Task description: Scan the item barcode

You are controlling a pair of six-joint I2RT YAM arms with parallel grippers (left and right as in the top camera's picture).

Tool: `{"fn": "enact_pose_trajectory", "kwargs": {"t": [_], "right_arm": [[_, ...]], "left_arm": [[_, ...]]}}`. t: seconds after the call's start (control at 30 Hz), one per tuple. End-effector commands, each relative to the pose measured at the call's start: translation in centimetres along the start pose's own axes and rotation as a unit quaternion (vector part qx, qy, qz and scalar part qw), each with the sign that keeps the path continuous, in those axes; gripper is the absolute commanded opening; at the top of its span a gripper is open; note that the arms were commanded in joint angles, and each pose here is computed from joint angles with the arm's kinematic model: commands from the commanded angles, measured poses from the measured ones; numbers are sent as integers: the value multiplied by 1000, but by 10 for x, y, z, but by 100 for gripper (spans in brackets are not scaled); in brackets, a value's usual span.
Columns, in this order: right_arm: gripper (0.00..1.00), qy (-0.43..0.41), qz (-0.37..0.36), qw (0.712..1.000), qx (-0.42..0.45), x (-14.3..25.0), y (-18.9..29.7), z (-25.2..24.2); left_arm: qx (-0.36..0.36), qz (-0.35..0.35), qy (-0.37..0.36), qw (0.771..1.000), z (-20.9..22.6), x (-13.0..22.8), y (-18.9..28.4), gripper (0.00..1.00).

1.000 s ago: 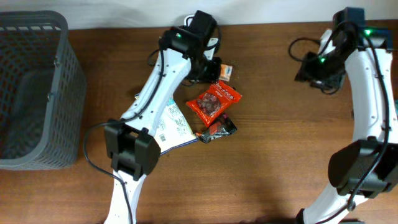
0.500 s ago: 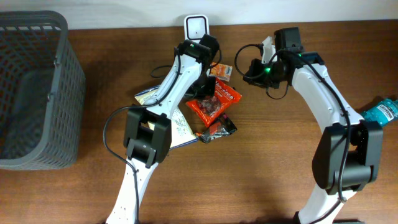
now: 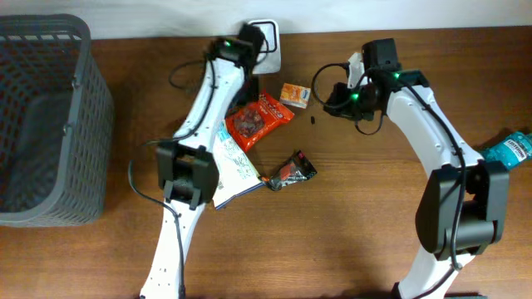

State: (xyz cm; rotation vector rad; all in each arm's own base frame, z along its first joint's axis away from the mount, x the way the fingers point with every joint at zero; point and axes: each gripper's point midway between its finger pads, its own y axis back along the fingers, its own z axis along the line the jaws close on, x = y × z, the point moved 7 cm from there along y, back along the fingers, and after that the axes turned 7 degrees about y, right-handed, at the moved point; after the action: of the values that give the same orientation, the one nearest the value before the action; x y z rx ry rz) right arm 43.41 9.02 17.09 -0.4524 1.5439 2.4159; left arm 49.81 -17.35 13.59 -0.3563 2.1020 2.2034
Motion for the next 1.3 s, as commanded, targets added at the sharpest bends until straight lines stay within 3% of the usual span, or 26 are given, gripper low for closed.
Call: {"fn": "enact_pose_trajectory", "kwargs": {"t": [0.0, 0.13, 0.2, 0.23, 0.33, 0.43, 0.57, 0.73, 1.03, 1.17, 1.27], "right_arm": [[39, 26, -21, 999, -28, -6, -11, 26], [58, 72, -75, 992, -72, -18, -47, 78], [65, 65, -70, 994, -61, -11, -74, 87], [67, 58, -68, 995, -52, -9, -83, 86], [68, 39, -75, 996, -26, -11, -99, 74], [77, 22, -83, 996, 22, -15, -96, 51], [80, -3, -60, 997, 41, -11, -92, 27], [99, -5, -19, 999, 39, 5, -96, 33], [99, -15, 15, 999, 50, 17, -95, 28], [100, 58, 14, 997, 48, 15, -95, 29], [79, 89, -8, 995, 34, 7, -96, 33]], "left_arm": [[75, -8, 17, 997, -1, -6, 40, 9], [45, 34, 45, 997, 36, -4, 36, 34], [35, 46, 71, 996, 60, -8, 33, 93], [33, 51, 77, 995, 67, -8, 33, 99], [23, 68, 95, 993, 87, -8, 31, 99], [21, 72, 97, 992, 90, -7, 31, 99], [21, 72, 96, 993, 89, -7, 31, 99], [21, 72, 96, 993, 89, -7, 31, 99], [21, 72, 96, 993, 89, -7, 31, 99], [21, 72, 96, 993, 89, -7, 31, 99], [21, 72, 96, 993, 89, -7, 31, 99]]}}
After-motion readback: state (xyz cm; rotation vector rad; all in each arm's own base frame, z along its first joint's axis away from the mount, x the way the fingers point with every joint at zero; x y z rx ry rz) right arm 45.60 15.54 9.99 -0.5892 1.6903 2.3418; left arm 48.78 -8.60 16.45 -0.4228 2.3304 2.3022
